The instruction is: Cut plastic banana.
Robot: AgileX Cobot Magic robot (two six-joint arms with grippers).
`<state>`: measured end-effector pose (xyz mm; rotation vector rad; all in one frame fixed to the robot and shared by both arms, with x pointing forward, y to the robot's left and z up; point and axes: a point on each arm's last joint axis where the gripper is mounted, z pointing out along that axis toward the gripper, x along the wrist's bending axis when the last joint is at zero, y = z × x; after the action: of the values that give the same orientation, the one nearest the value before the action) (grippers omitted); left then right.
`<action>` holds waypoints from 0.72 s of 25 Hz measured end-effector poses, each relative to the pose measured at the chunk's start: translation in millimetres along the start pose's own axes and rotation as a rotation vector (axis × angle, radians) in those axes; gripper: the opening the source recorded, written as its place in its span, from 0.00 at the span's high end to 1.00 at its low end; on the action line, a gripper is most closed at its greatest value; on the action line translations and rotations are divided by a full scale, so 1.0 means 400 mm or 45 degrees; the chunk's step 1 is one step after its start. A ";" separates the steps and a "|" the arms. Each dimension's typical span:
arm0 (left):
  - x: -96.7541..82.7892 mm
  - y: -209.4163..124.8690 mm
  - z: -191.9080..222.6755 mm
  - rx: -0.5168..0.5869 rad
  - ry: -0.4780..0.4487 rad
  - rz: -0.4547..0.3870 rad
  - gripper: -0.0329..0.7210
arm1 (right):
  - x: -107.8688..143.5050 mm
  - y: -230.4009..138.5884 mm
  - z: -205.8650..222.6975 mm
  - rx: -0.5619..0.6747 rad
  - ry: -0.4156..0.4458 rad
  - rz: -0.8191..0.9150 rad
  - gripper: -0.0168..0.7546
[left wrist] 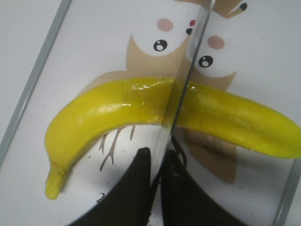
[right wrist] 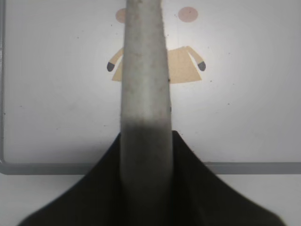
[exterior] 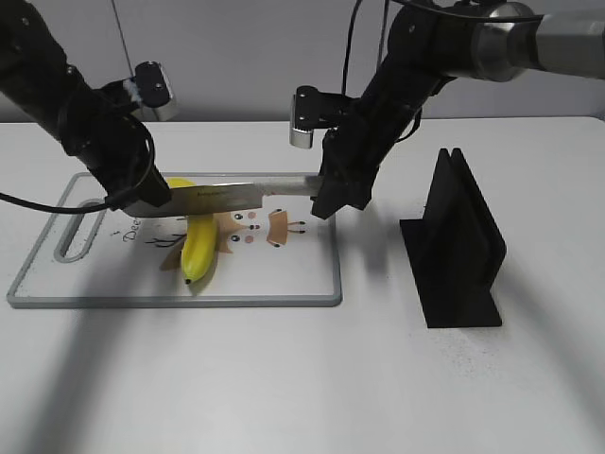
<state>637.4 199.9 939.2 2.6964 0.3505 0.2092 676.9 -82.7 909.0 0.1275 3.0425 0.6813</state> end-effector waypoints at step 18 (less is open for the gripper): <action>-0.057 0.085 -0.254 -0.148 0.211 0.075 0.90 | 0.019 0.128 -0.282 -0.031 -0.157 -0.238 0.76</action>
<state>603.0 202.1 1043.2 2.5831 0.2977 0.4578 668.8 -84.1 1032.9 -0.1105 2.8797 0.6698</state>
